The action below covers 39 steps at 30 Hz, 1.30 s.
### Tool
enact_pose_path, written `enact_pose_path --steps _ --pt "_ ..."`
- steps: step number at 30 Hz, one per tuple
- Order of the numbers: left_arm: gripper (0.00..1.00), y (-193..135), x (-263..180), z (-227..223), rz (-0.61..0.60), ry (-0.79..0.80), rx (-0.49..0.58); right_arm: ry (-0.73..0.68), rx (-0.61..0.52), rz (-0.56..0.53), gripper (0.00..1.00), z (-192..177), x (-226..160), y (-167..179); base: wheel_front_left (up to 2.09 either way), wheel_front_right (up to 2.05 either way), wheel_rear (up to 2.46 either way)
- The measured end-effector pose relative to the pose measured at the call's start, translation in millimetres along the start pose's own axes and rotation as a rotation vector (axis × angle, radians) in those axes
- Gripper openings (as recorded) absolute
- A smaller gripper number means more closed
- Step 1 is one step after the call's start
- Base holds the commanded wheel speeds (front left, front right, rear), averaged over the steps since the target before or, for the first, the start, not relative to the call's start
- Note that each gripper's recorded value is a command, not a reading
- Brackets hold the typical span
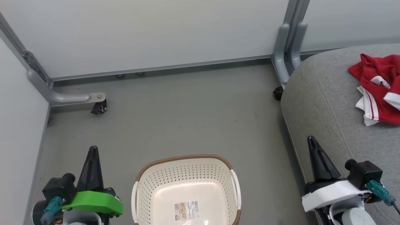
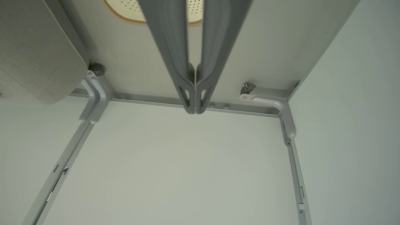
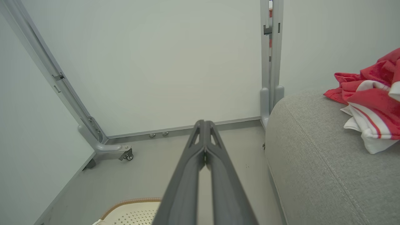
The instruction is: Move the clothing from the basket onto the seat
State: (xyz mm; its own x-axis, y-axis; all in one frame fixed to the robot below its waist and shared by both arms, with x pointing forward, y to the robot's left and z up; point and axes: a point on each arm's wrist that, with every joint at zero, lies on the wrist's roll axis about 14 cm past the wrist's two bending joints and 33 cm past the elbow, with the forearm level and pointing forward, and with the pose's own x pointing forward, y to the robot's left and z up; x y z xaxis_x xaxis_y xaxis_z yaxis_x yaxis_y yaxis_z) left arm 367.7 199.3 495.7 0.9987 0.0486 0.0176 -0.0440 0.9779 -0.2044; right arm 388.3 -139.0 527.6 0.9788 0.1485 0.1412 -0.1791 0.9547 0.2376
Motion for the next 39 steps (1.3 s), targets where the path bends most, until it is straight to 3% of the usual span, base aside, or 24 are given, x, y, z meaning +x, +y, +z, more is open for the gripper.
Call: enact_pose_path --steps 17,39 --pt "0.00 8.5 0.9 -4.2 0.054 0.036 -0.306 0.033 0.294 -0.090 0.00 -6.9 -4.1 -18.9 0.00 0.00 0.00" --pt "0.00 11.8 2.9 -6.9 0.080 0.063 -0.619 0.041 0.592 -0.162 0.00 -9.5 -6.4 -34.8 0.00 0.00 0.00"
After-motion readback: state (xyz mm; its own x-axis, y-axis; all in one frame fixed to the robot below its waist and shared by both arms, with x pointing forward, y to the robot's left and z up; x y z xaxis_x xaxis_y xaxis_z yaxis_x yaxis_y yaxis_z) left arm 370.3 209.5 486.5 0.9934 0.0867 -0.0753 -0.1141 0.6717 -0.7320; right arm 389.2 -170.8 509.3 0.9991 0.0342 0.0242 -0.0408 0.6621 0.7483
